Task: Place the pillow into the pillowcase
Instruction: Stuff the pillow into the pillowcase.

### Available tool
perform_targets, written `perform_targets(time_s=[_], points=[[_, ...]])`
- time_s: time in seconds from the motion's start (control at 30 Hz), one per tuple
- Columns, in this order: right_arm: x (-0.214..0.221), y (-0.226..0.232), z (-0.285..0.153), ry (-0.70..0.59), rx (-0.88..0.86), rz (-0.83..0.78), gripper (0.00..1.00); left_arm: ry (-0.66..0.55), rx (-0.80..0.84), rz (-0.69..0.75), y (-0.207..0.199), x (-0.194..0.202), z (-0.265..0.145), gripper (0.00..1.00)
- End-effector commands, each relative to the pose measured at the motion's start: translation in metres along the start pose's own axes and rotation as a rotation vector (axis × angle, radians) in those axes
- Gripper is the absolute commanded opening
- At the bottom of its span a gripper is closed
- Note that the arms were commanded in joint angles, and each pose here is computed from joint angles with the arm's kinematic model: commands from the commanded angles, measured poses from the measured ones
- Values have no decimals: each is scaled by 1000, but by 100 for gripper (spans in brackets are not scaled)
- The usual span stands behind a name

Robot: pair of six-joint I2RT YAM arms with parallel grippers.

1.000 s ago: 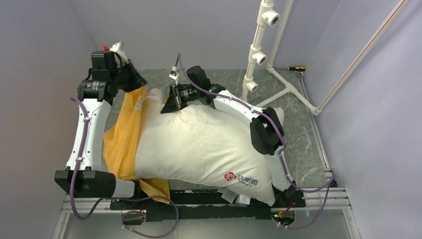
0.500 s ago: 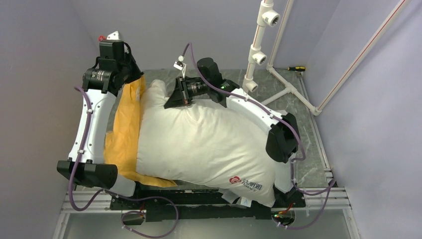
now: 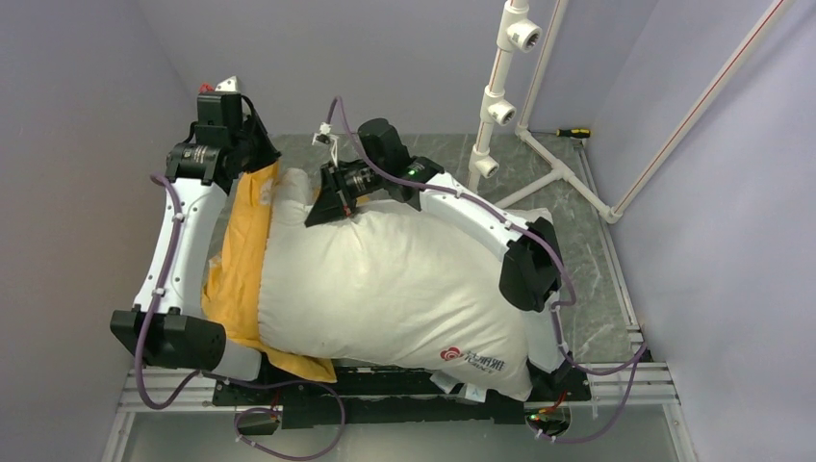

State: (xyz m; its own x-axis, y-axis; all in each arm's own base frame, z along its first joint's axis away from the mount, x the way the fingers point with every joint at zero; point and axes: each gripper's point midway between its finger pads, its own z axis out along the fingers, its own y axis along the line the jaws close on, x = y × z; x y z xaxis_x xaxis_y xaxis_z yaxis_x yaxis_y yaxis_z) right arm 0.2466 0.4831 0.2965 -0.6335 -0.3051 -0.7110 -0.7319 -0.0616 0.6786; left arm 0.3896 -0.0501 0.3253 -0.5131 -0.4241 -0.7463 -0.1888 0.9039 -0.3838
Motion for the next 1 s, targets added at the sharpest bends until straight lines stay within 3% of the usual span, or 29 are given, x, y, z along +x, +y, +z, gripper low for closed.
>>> perform_targets(time_s=[0.0, 0.13, 0.3, 0.53, 0.73, 0.97], points=[[6, 78, 6, 82, -219, -162, 0, -50, 46, 30, -15, -24, -4, 0], [13, 94, 7, 98, -250, -212, 0, -67, 53, 64, -15, -26, -3, 0], [17, 101, 8, 117, -250, -238, 0, -27, -64, 37, 10, -19, 8, 0], [21, 113, 17, 153, -329, -247, 0, -23, 212, 122, -34, -17, 3, 0], [23, 89, 34, 169, -315, -159, 0, -60, 530, 192, -87, -21, -39, 0], [-29, 56, 5, -41, -210, -98, 0, -166, 710, 241, -116, -31, -115, 0]])
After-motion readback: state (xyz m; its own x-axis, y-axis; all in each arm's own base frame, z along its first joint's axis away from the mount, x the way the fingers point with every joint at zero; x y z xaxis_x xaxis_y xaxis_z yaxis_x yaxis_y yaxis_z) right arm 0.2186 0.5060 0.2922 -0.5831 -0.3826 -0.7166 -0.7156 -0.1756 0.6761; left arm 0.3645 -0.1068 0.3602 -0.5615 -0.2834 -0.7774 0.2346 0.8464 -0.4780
